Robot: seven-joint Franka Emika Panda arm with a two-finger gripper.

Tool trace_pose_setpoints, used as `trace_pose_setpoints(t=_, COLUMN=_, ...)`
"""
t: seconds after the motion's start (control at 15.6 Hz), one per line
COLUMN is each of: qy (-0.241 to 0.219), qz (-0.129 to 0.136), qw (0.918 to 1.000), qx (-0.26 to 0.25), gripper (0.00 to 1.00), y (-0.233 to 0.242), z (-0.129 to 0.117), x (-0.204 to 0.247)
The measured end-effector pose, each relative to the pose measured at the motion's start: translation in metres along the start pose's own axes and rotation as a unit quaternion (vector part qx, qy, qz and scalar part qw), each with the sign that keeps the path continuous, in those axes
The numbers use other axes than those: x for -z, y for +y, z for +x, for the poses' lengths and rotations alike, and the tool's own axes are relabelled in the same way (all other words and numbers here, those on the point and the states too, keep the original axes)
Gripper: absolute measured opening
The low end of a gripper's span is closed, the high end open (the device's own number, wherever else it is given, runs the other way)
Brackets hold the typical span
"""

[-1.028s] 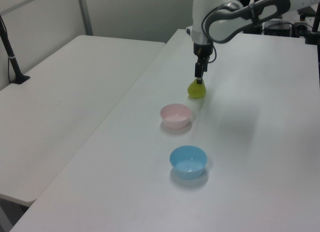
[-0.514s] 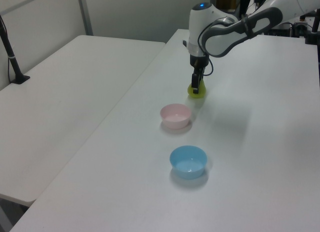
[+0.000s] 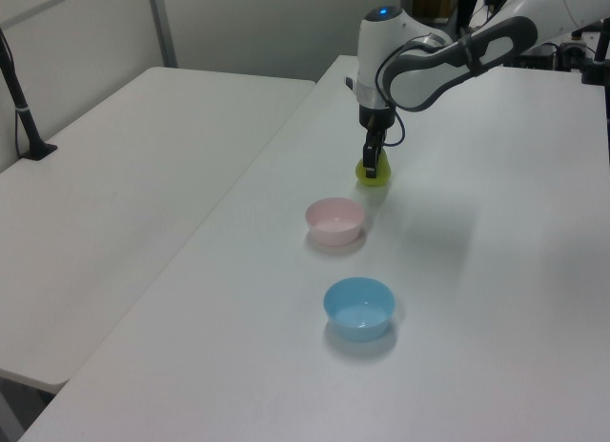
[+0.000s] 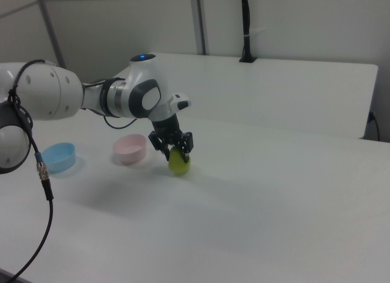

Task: Place the pear in the bowl
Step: 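Close the gripper around the green pear and lift it, then carry the pear over the pink bowl and lower it inside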

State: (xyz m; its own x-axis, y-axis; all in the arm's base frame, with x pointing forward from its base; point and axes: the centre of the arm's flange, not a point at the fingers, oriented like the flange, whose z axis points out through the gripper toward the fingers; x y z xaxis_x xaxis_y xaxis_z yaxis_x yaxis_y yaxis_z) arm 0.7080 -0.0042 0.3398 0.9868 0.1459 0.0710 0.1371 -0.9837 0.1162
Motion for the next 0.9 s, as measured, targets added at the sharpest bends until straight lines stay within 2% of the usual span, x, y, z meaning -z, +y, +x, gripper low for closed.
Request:
trace_pose_setpoints(t=0.19, qy=0.025, qz=0.0, qw=0.9997, qx=-0.007, gripper=0.63, y=0.006, z=0.004, x=0.032)
trace_pose_setpoints(t=0.45, qy=0.052, qz=0.021, qw=0.9983, qx=-0.018, gripper=0.63, y=0.001, z=0.002, x=0.091)
trace_pose_setpoints(t=0.64, qy=0.069, qz=0.033, qw=0.9969, qx=-0.018, gripper=0.63, y=-0.034, z=0.008, x=0.116)
trace_pose_setpoints(t=0.9, qy=0.067, qz=0.045, qw=0.9966, qx=-0.016, gripper=0.63, y=-0.112, z=0.013, x=0.116)
